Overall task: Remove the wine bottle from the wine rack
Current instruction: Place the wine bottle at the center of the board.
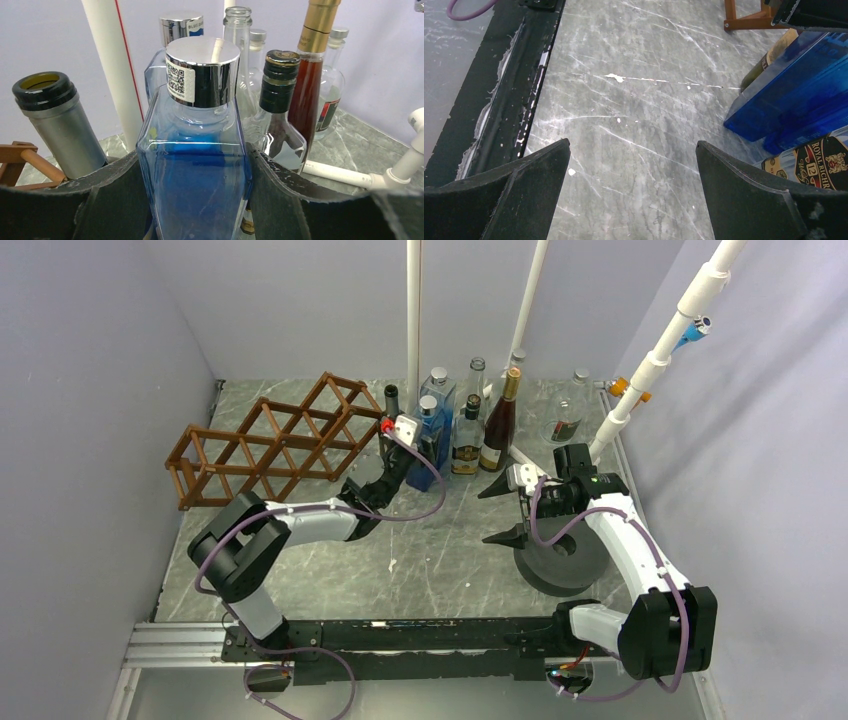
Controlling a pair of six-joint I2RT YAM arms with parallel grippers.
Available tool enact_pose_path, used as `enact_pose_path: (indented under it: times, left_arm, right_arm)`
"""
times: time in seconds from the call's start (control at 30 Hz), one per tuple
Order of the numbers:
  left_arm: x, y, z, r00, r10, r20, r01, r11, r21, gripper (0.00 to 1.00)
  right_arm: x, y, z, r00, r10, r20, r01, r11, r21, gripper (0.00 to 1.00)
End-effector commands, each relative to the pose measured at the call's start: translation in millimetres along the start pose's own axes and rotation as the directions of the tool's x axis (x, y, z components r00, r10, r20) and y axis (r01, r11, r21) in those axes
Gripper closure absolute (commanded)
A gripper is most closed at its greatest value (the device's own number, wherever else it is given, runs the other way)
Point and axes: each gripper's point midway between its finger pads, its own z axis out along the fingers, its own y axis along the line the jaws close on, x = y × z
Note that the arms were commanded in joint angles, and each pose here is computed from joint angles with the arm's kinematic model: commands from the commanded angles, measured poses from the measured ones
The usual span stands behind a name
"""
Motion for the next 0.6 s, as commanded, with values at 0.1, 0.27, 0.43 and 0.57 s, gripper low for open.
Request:
enact_pose_path:
  times: [0.1, 0.27, 0.43, 0.57]
  left_arm:
    - [-95.7, 18.5, 3.0, 0.935, -0.111, 0.336, 0.141, 0.988, -0.063, 0.75]
    - [-88.1, 17.8, 0.5, 0.943, -0.143, 0.3, 0.168, 0.984, -0.061, 0.56]
    - [-81.9, 19.3, -2.8, 0.949, -0.154, 0.275, 0.179, 0.981, -0.069, 0.34]
    - [-80.1, 20.3, -6.1, 0.953, -0.166, 0.256, 0.19, 0.979, -0.072, 0.22]
  right_arm:
    - [-3.9, -3.5, -0.4, 0.998, -0.056, 0.021, 0.056, 0.998, 0.006, 0.0]
    - [-3.2, -3.5, -0.3, 0.998, -0.053, 0.02, 0.053, 0.999, 0.006, 0.0]
    - [-3.5, -4.1, -0.9, 0.998, -0.053, 0.021, 0.053, 0.999, 0.009, 0.0]
    - [-4.4, -3.9, -1.5, 0.998, -0.055, 0.023, 0.055, 0.998, 0.011, 0.0]
